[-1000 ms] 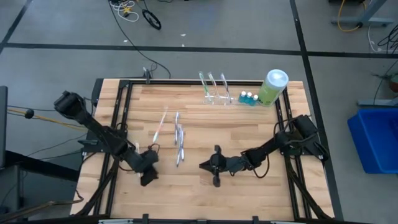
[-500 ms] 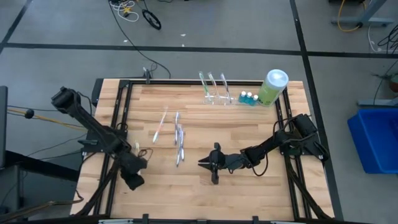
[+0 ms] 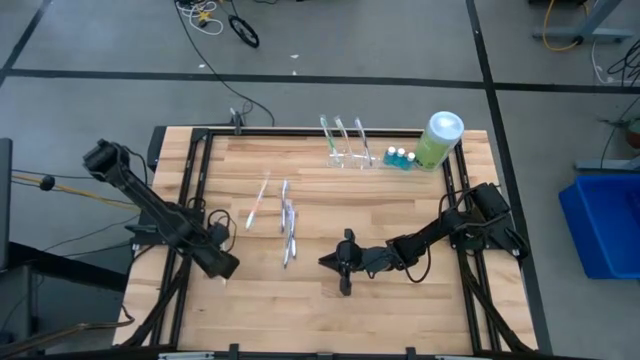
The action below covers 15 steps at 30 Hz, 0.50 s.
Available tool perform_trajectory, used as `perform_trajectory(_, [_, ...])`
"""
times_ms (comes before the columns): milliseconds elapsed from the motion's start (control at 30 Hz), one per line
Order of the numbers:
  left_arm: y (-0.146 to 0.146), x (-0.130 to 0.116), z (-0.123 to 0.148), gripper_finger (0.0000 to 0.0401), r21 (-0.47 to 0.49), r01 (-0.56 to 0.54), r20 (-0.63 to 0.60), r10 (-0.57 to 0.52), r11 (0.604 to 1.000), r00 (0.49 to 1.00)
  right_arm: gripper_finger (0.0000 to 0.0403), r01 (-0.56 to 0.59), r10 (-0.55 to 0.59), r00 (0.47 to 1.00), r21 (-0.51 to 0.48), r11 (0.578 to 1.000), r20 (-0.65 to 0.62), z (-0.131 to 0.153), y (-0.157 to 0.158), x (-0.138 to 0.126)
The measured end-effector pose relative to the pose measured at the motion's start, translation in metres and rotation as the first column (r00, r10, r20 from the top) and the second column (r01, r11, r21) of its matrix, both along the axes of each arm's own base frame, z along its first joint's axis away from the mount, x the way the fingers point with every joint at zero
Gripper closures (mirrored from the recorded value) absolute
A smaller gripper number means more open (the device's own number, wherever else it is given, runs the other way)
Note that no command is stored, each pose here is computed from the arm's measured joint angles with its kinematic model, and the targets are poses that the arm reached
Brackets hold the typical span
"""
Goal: Pick & Place toothbrushing station
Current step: Put the bottom orange toothbrush into the middle section of the transparent organizer
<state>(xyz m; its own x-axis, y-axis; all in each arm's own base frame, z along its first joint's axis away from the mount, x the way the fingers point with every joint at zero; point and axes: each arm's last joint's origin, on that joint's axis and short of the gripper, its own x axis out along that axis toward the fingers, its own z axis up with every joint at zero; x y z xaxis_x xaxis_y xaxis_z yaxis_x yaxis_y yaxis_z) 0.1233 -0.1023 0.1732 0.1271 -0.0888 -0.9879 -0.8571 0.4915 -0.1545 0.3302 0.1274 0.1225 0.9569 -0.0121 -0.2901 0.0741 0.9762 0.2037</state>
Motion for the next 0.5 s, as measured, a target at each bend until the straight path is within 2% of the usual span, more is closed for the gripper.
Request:
perform_trajectory(200, [0.001,-0.001,-0.011,0.0254,0.093,-0.026,-0.092,0.035,0.995,0.995,0.0386,-0.006,0.006,1.000,-0.024,1.000,0.000,0.000,0.000,0.000])
perform_trajectory(367, [-0.001,0.005,-0.017,0.0213,0.149,-0.039,-0.056,0.048,0.988,0.997,0.0398,-0.006,0.006,1.000,-0.024,1.000,0.000,0.000,0.000,0.000])
perform_trajectory(500, [-0.001,0.006,-0.019,0.0205,0.185,-0.075,-0.041,0.084,0.980,0.996,0.0392,-0.006,0.006,1.000,-0.025,1.000,-0.001,0.000,0.000,0.000])
